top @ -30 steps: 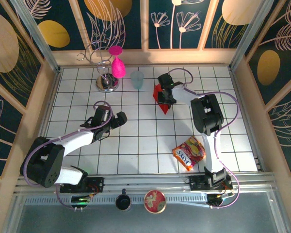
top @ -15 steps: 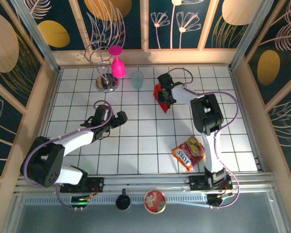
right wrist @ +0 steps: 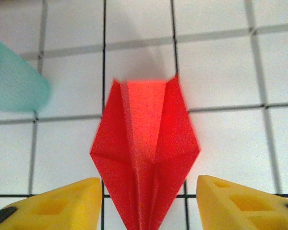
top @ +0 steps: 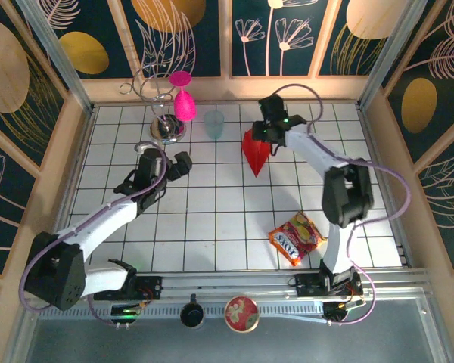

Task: Fold a paper plane with a square sheet of paper (pick it up from the middle)
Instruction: Move the paper plane to the top-center of the table, then reset both arms

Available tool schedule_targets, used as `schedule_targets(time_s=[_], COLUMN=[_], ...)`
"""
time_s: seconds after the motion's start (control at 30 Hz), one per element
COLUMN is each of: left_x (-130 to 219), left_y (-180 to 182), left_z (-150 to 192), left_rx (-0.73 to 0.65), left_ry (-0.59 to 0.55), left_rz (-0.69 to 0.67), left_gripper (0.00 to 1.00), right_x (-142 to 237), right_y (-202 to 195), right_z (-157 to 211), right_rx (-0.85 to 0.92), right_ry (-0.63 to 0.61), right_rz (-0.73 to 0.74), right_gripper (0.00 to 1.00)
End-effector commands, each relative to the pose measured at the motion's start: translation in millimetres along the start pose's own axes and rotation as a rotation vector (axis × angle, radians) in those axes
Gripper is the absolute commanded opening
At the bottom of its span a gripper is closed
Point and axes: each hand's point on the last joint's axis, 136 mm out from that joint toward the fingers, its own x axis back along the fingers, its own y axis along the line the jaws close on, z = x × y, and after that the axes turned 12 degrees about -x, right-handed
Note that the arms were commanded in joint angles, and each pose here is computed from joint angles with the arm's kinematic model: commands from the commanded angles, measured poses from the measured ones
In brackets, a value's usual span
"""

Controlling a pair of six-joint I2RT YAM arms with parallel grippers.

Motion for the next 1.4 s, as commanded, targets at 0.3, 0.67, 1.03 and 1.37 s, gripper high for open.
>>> schedule_targets(time_s=[0.3, 0.67, 1.03, 1.37], left_x=[63, 67, 30, 16], left_y=[96, 150, 158, 151], left_z=[-68, -43, -29, -33], left_rx=[-0.091, -0.247, -0.288, -0.343], left_ry=[-0.397, -0.485, -0.489, -0.542], left_rz=[-0.458, -0.616, -0.417, -0.273], left_gripper=[0.99, 0.99, 0.99, 0.99], right_x=[153, 121, 84, 76], right_y=[-148, -258, -247, -234], right_z=[-52, 21, 46, 42], right_rx=[-0.268, -0.347, -0.181, -0.109], right_ry=[-0.645, -0.7, -0.769, -0.829], right_rz=[0.159, 0.354, 0.184, 0.044], right_gripper=[0.87, 0.94, 0.96, 0.97])
